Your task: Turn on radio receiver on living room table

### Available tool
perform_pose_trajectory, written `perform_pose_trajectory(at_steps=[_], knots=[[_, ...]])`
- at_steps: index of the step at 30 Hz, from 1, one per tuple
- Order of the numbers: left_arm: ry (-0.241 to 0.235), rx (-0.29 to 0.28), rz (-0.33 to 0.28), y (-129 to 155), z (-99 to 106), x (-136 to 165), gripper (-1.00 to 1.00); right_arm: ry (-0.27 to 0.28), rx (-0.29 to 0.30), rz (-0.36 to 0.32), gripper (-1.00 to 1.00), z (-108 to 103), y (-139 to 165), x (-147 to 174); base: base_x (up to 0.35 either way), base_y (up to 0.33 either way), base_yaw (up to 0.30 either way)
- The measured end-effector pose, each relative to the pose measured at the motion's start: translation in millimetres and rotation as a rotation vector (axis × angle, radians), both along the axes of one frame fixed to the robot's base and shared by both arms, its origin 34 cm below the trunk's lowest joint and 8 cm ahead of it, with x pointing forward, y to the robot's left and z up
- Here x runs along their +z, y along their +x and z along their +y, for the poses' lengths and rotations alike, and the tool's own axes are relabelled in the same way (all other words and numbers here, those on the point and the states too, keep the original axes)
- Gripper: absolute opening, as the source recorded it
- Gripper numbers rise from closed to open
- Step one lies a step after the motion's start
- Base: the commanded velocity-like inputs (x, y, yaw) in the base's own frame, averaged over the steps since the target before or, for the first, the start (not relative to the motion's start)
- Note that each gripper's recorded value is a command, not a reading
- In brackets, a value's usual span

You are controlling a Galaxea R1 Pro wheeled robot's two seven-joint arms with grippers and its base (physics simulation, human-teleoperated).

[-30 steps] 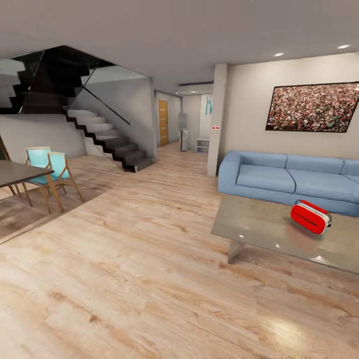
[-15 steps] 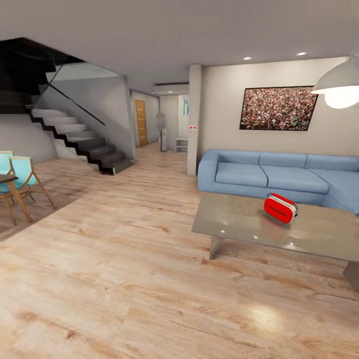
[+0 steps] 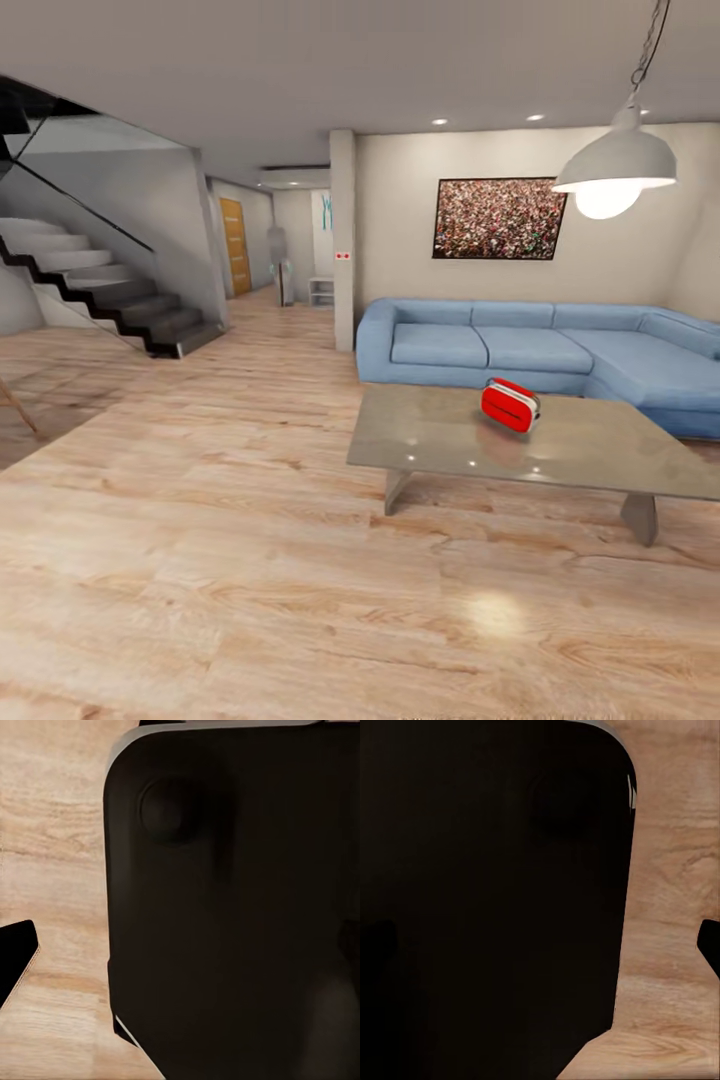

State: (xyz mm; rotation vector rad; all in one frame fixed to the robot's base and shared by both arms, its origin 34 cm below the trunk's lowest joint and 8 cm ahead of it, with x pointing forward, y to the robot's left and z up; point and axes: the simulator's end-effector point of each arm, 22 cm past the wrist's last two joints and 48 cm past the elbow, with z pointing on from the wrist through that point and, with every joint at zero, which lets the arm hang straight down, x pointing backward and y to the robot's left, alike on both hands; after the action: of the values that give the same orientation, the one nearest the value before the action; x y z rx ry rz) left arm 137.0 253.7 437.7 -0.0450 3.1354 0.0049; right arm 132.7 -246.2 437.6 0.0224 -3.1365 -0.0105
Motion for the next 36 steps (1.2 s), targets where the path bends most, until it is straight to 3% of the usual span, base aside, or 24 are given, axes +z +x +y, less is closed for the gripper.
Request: perform_pose_trajectory(at_steps=[36], knots=[[-0.002,-0.001,0.000,-0.2,-1.1,0.0,1.00,0.000,-0.001,0.000,1.00,0.0,0.0,0.0,0.000,0.000,-0.285]])
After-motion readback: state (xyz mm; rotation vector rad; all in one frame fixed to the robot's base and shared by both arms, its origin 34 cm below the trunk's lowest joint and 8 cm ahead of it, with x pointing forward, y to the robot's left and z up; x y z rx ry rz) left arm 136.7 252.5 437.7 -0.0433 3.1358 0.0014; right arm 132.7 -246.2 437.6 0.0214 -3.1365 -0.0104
